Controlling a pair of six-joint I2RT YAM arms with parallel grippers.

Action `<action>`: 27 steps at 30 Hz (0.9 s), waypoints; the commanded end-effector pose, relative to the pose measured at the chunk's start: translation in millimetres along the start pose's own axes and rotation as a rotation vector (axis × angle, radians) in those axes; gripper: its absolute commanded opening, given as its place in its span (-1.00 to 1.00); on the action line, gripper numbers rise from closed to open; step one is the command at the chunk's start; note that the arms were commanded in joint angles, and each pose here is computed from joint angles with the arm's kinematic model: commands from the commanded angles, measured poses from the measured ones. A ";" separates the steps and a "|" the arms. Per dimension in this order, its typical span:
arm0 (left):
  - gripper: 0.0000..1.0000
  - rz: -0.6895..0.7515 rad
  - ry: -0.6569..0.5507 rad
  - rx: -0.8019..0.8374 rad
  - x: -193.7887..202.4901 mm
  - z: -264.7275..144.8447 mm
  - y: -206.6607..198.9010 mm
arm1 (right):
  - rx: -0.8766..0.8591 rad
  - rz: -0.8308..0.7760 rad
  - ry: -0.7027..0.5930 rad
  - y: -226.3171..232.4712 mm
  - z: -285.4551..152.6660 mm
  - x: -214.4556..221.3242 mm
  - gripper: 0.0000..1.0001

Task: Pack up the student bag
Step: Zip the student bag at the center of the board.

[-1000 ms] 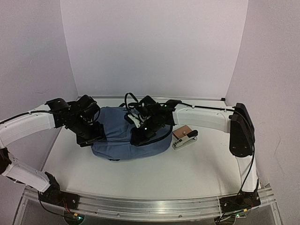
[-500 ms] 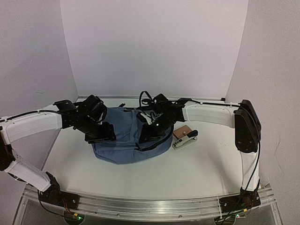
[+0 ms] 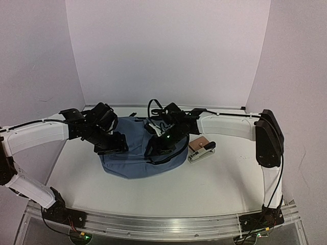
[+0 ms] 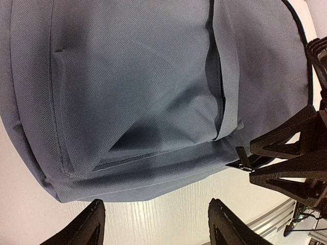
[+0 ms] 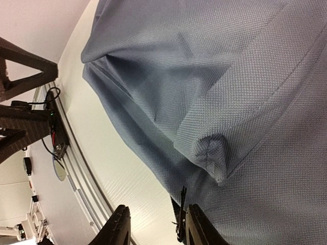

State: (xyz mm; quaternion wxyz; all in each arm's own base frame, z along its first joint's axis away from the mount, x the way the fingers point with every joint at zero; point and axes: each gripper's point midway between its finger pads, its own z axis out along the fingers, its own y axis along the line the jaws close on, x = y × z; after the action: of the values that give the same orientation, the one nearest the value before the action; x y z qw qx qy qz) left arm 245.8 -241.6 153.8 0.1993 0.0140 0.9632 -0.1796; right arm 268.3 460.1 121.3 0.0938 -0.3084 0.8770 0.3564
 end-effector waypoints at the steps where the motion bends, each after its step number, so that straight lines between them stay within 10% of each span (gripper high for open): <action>1: 0.38 0.004 -0.062 0.052 -15.8 -19.3 -13.9 | 0.042 0.013 -0.036 -5.9 3.8 -10.2 -0.33; 27: 0.36 0.183 -0.123 0.104 -13.2 -24.2 -33.5 | 0.027 0.038 -0.100 -12.1 -43.4 -22.1 -1.00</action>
State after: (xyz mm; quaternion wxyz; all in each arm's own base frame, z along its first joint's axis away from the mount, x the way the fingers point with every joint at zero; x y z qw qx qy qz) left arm 242.7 -246.4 160.7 0.2112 0.0403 0.9594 -0.1827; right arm 278.3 454.6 103.5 0.0862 -0.2830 0.8928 0.3397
